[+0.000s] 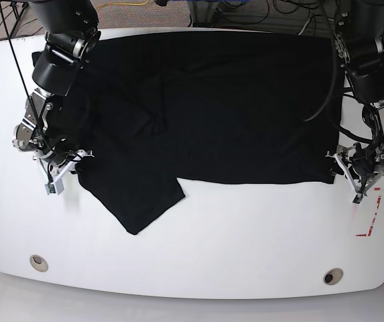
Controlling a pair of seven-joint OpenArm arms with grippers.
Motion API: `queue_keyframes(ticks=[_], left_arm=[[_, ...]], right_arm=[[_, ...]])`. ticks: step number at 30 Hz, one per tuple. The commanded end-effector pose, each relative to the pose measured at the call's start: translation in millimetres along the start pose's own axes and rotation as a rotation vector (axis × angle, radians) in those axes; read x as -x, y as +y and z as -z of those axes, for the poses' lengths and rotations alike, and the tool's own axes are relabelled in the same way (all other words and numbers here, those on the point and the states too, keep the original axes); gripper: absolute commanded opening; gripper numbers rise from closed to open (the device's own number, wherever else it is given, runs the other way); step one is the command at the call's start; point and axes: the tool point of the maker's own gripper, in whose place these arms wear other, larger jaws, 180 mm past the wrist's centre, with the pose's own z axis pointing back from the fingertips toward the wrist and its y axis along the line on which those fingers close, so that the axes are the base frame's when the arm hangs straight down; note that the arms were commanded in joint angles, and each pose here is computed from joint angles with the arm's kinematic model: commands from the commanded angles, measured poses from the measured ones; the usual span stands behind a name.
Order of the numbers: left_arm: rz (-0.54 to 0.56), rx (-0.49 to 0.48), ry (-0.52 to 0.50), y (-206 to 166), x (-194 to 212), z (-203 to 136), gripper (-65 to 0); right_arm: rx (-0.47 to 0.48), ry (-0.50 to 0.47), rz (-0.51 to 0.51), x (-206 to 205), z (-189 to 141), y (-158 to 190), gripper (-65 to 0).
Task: Layout the t-shirt on the table in an organized manner, then fold the t-shirt properly
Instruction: 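Grasp the shirt's side edges with both grippers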
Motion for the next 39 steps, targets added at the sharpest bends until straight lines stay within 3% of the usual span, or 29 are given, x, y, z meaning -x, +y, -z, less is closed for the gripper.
queue_keyframes(ticks=[1, 6, 19, 30, 34, 39], left_arm=[[-0.026, -0.01, -0.036, 14.6, -7.3, -4.0, -32.5], [-0.083, 0.036, -0.05, 8.0, -1.5, 3.0, -32.5], [-0.084, 0.046, -0.072, 3.7, -4.7, 5.7, -29.2], [-0.096, 0.114, -0.076, -32.0, -10.1, 21.9, -29.3], [-0.098, 0.127, -0.086, -39.0, -12.9, 24.5, -37.1], [-0.097, 0.127, -0.09, -39.4, -14.2, 24.7, -57.9]], right_arm=[[0.015, -0.067, -0.016, -26.7, -7.7, -7.1, -59.8], [0.015, -0.067, -0.016, -26.7, -7.7, -7.1, -59.8], [0.016, -0.068, -0.017, -27.2, -7.9, -7.2, -59.8], [0.016, -0.069, -0.016, -27.2, -8.1, -7.5, -59.8], [0.016, -0.069, -0.016, -27.2, -8.1, -7.5, -59.8], [0.017, -0.068, -0.018, -27.3, -8.3, -7.9, -59.8]])
